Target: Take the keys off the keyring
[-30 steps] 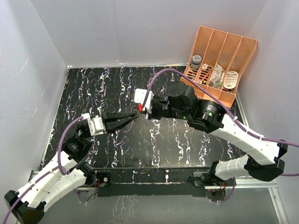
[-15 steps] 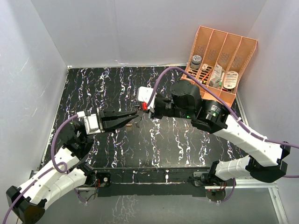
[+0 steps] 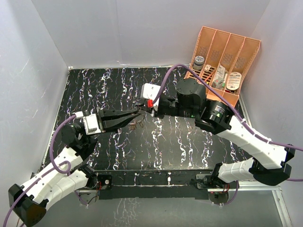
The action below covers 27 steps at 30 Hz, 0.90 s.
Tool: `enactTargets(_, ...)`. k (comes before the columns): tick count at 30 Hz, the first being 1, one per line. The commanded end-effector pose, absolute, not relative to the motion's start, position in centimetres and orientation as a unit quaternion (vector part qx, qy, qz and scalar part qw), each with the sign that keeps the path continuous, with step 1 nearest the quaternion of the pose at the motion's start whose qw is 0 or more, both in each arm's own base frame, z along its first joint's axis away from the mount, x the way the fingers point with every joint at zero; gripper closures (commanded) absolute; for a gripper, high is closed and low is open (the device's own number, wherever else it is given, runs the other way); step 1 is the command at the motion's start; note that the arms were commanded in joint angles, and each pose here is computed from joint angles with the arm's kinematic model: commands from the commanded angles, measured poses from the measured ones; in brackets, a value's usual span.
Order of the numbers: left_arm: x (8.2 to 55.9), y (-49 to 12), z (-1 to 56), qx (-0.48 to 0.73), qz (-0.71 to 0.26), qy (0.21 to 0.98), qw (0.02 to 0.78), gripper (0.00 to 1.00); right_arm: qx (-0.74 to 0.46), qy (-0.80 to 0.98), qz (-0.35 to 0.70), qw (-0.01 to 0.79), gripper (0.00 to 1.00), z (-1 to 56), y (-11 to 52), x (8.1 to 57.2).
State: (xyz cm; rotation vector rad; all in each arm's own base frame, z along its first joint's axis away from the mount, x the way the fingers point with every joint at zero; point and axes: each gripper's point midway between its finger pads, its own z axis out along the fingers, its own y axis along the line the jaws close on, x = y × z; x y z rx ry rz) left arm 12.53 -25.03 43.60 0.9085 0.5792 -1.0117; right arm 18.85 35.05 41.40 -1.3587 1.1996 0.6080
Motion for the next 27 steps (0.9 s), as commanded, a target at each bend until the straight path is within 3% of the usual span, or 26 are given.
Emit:
enactTargets(1,2.6,-20.9,49.9,0.455,-0.438,0.039,0.774,1.0,-0.542,0.605,0.157,0.561,1.0,36.7,33.3,25.4)
enactTargets(12,3.0,-21.5,49.5,0.459,-0.431,0.019,0.777,1.0,-0.588,0.554,0.232,0.542,1.0,36.7,34.9,22.3)
enactTargets(22,0.5,-20.9,49.4,0.483,-0.45,-0.037,0.75,1.0,-0.605,0.499,0.263,0.562,1.0,38.1,36.3,22.1)
enactTargets(27,1.3,-21.5,49.4,0.482,-0.455,-0.018,0.748,1.0,-0.609,0.489,0.282,0.558,1.0,38.0,36.9,22.1)
